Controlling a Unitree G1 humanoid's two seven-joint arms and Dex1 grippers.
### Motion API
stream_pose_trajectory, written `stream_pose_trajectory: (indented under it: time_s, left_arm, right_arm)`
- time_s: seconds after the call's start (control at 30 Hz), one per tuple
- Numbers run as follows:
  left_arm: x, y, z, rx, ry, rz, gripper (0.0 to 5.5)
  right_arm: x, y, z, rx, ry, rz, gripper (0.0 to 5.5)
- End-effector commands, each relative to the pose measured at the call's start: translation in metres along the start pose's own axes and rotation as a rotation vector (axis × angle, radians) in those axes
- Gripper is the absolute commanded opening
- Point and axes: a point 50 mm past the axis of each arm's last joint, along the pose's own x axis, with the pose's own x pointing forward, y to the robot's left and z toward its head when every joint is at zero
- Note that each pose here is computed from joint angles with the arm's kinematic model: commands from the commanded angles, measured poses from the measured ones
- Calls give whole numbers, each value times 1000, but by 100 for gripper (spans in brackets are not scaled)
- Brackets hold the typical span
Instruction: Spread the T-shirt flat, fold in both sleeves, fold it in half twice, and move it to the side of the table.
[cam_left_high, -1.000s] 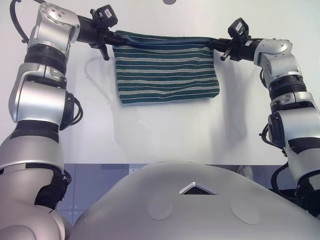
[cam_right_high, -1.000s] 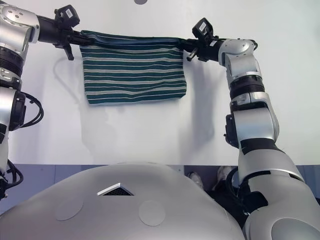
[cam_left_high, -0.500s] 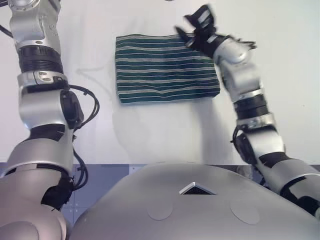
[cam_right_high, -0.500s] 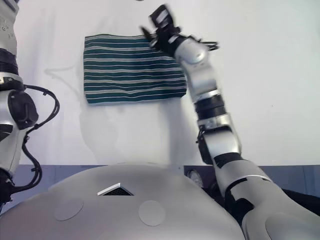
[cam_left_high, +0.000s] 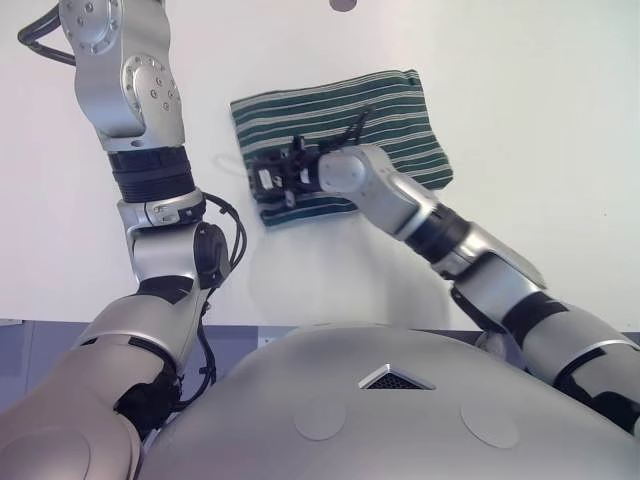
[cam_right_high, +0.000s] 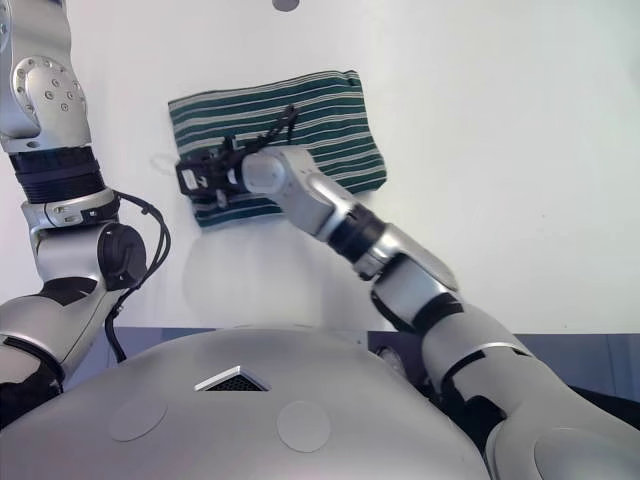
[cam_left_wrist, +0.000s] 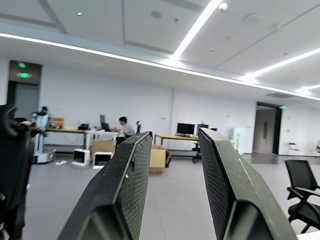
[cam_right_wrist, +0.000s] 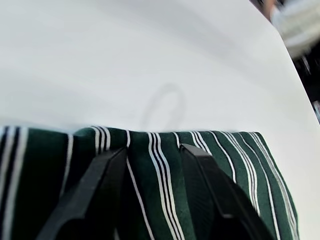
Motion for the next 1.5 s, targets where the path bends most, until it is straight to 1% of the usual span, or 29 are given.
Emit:
stream_pose_trajectory:
  time_s: [0.03,0.1,0.17,0.23,0.27,0.33,0.37,0.4,0.43,0.47,0.5,0.53,0.6,0.67,0.7,0.77,0.83,0.87,0.9,0.93,0.97,1.07,1.1,1.17,1.27,1.33,1.4,1.5]
  left_arm:
    - [-3,-26,-7,20,55,-147,169]
    - [-10,-44,-11,72,88,-307,169]
    - [-23,-59,-19,131,134,-466,169]
    - [-49,-72,-36,226,225,-682,169]
    - [-67,-77,-45,274,278,-804,169]
    - [-106,-77,-60,372,376,-1046,169]
    - [-124,-69,-59,436,392,-1145,169]
    - [-136,-61,-56,488,391,-1206,169]
    - [-142,-51,-49,537,368,-1246,169]
    - [-144,-43,-42,578,345,-1268,169]
    - [-144,-36,-37,611,321,-1278,169]
    - [-147,-28,-30,680,296,-1276,169]
    - [-156,-17,-24,843,243,-1341,205]
    - [-174,-14,-32,984,199,-1490,250]
    - [-189,-14,-40,1005,203,-1570,268]
    - [-213,-14,-56,1013,245,-1665,305]
    - [-227,-17,-71,1051,280,-1708,333]
    - [-231,-17,-78,1069,303,-1734,356]
    - [-234,-18,-84,1086,317,-1753,362]
    - [-236,-19,-89,1096,322,-1768,381]
    - [-236,-21,-92,1103,313,-1773,394]
    - [-230,-32,-103,1103,249,-1782,394]
    - [-229,-36,-106,1093,219,-1795,394]
    - [-232,-40,-111,1071,179,-1828,394]
    - [-235,-42,-118,1048,155,-1862,394]
    - [-236,-45,-122,1037,141,-1867,394]
    - [-235,-46,-126,1036,142,-1879,356]
    - [-237,-45,-131,1038,163,-1865,281]
  right_arm:
    - [-66,50,-26,-106,21,221,197]
    - [-92,66,-18,-179,-53,254,197]
    - [-113,86,-18,-229,-63,334,197]
    - [-135,102,-27,-246,-27,395,197]
    - [-144,103,-31,-255,-13,389,197]
    - [-154,89,-30,-310,-48,236,197]
    - [-163,66,-21,-367,-132,19,197]
    - [-174,49,-15,-414,-195,-151,197]
    - [-191,41,-13,-459,-220,-274,197]
    - [-206,40,-15,-490,-215,-346,197]
    - [-217,44,-19,-497,-187,-368,197]
    - [-230,52,-29,-503,-144,-347,197]
    - [-248,76,-49,-490,-72,-289,200]
    - [-257,115,-63,-428,-27,-211,244]
    - [-260,135,-67,-381,-9,-187,263]
    - [-265,159,-70,-329,19,-159,302]
    - [-274,169,-74,-320,52,-137,333]
    - [-278,170,-75,-326,71,-129,357]
    - [-279,169,-74,-345,78,-121,367]
    - [-277,167,-72,-364,78,-112,387]
    - [-274,165,-70,-382,70,-111,391]
    - [-235,154,-49,-442,15,-108,391]
    - [-218,151,-45,-457,17,-95,391]
    - [-196,149,-44,-460,40,-68,391]
    - [-175,156,-47,-443,59,-39,391]
    - [-170,154,-49,-444,86,-45,391]
    - [-178,155,-49,-433,126,-58,391]
    - [-197,161,-52,-408,157,-38,391]
